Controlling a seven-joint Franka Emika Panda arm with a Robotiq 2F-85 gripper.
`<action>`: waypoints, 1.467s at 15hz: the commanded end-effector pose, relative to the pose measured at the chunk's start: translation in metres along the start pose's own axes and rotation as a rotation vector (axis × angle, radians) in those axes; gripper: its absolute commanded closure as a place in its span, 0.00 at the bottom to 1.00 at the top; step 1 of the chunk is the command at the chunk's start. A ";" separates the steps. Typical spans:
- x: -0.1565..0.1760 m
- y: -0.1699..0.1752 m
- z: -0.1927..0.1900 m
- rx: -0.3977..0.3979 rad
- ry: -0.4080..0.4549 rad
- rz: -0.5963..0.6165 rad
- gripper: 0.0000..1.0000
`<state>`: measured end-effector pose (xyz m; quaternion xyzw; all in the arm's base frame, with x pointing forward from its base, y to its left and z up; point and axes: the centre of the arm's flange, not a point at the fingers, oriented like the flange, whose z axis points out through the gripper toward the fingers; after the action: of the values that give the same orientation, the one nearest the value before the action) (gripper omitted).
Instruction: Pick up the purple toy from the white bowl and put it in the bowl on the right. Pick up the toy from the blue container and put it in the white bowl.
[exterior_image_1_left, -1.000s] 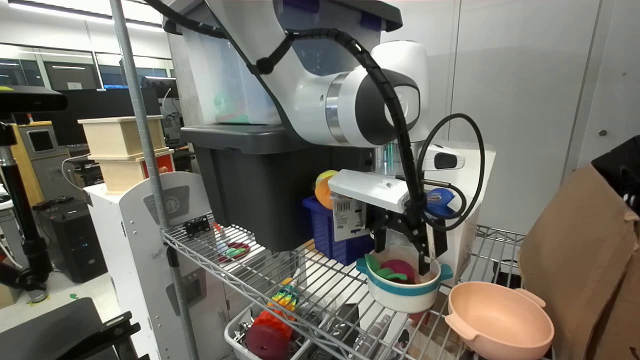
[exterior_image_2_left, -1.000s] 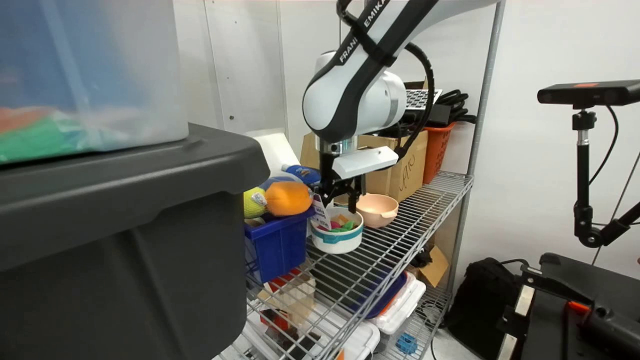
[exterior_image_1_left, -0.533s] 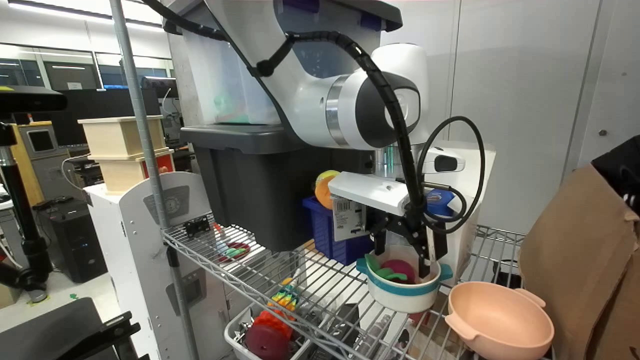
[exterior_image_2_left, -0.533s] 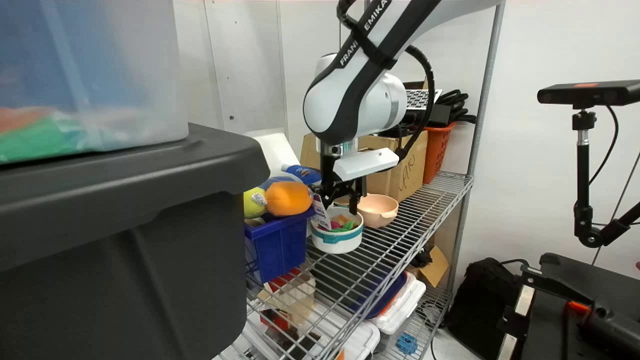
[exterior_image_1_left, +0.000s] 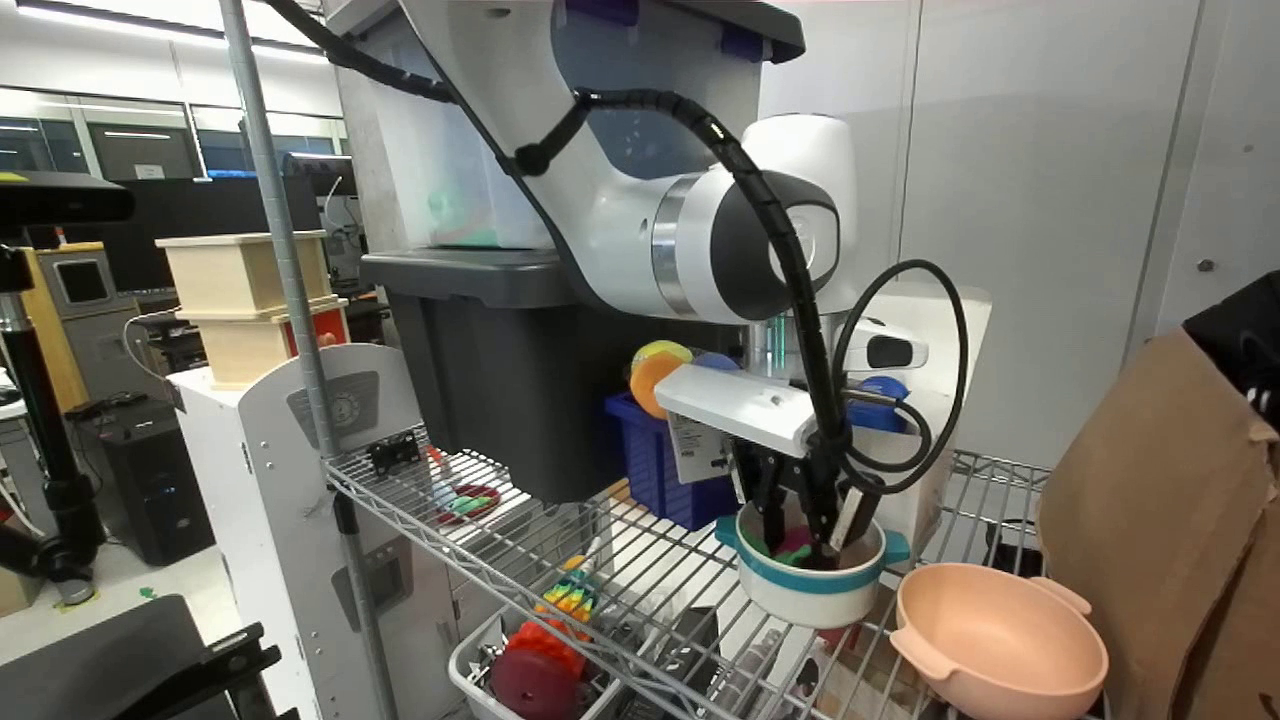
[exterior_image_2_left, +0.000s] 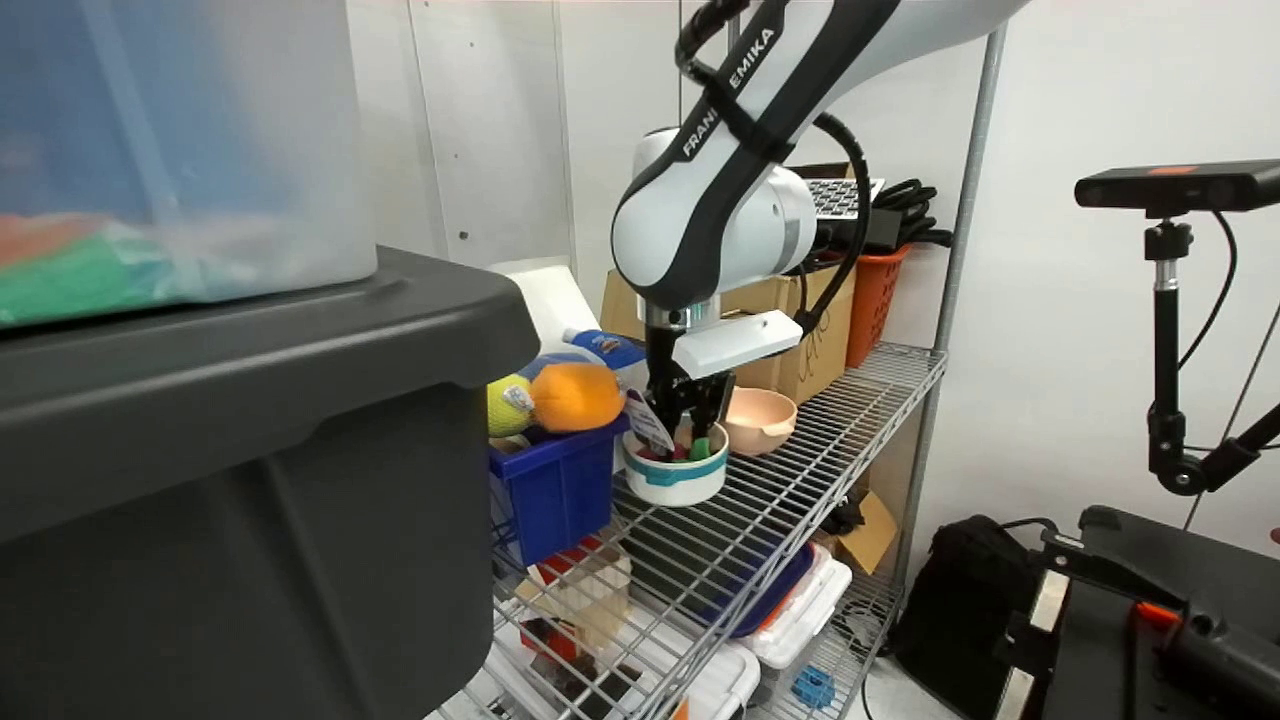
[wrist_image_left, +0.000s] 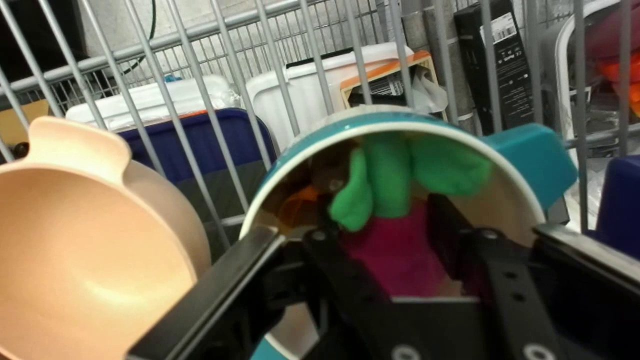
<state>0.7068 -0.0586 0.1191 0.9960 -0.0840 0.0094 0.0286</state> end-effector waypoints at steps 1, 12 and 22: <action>0.003 0.001 0.002 -0.010 0.010 -0.010 0.80; -0.005 -0.003 -0.042 0.028 0.034 -0.027 0.99; -0.020 0.020 -0.132 0.028 0.113 -0.047 0.99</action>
<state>0.6979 -0.0535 0.2285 0.9964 -0.0600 0.0562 0.0191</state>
